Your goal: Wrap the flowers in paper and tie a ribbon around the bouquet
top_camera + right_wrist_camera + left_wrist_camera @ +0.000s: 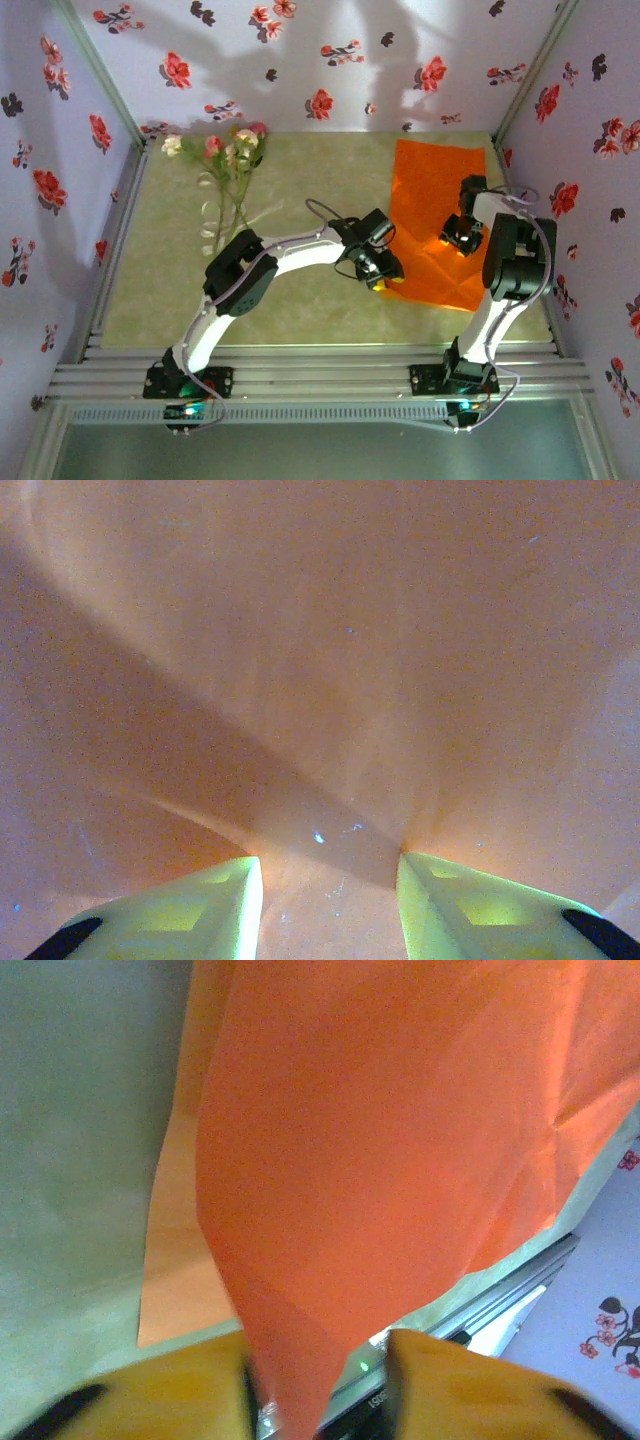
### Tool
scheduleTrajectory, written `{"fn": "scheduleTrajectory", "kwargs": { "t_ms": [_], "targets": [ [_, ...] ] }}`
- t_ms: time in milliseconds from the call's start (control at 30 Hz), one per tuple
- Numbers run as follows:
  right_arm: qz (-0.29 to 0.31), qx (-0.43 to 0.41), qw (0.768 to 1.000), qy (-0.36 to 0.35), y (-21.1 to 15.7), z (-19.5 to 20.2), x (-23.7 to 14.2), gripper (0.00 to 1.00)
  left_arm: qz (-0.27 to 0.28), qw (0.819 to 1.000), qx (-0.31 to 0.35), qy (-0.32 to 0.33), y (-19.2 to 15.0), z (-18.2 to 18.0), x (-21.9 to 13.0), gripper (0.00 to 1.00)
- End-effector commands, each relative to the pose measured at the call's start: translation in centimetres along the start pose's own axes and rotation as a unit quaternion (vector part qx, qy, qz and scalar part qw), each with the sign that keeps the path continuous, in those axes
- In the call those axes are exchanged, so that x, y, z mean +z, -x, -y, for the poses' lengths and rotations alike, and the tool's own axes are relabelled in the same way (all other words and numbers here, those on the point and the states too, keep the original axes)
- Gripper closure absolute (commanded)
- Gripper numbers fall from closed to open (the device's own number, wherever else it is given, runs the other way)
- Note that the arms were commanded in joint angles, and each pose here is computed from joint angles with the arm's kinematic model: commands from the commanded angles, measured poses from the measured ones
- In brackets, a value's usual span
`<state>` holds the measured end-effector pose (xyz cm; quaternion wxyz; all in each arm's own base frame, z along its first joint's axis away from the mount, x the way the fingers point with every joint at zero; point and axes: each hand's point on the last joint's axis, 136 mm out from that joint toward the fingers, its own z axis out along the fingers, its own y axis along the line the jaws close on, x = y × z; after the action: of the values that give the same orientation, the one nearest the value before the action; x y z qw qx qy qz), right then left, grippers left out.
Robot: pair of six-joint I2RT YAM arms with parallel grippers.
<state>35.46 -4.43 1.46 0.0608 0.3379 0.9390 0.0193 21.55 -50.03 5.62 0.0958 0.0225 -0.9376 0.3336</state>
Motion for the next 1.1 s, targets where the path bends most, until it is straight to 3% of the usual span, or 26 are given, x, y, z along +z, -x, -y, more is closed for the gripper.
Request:
{"fn": "scheduleTrajectory", "kwargs": {
  "t_ms": [0,33,67,167,367,500,600,700,800,933,1067],
  "targets": [
    [-0.035,-0.016,0.999,0.005,-2.2,-0.4,0.9,0.59,0.008,1.0,-0.01,0.01,1.1,-1.0,1.0,0.87],
    [-0.036,-0.022,0.999,0.008,-2.2,-0.7,0.9,0.58,0.012,1.0,-0.013,0.018,1.3,-1.5,1.0,0.97],
    [-0.037,-0.029,0.999,0.014,-2.3,-1.1,0.8,0.58,0.019,0.999,-0.016,0.026,1.6,-2.1,0.8,1.0],
    [-0.05,-0.06,0.996,0.038,-3.3,-3.7,0.9,0.58,0.051,0.997,-0.033,0.041,2.3,-4.0,-1.4,1.0],
    [-0.086,-0.113,0.985,0.093,-8.7,-12.3,1.4,0.59,0.124,0.987,-0.072,0.068,3.2,-9.8,-9.6,1.0],
    [-0.063,-0.14,0.975,0.159,-11.3,-19.5,-2.5,0.49,0.17,0.976,-0.074,0.113,4.6,-14.0,-16.6,1.0],
    [-0.022,-0.15,0.97,0.192,-10.6,-22.1,-6.8,0.39,0.188,0.972,-0.044,0.133,5.7,-14.7,-20.8,1.0],
    [0.01,-0.137,0.967,0.214,-8.7,-22.2,-9.8,0.35,0.198,0.968,0.017,0.151,6.5,-13.2,-23.8,1.0],
    [0.019,-0.114,0.964,0.239,-6.9,-21.1,-11.6,0.33,0.197,0.966,0.111,0.128,6.5,-8.9,-24.6,1.0],
    [0.026,-0.099,0.958,0.267,-5.5,-19.4,-13.9,0.26,0.177,0.951,0.244,0.072,4.4,-2.4,-22.3,1.0],
    [0.023,-0.097,0.95,0.294,-5.5,-19.1,-16.4,0.2,0.155,0.935,0.315,0.05,2.4,0.8,-18.6,1.0]
  ]
}}
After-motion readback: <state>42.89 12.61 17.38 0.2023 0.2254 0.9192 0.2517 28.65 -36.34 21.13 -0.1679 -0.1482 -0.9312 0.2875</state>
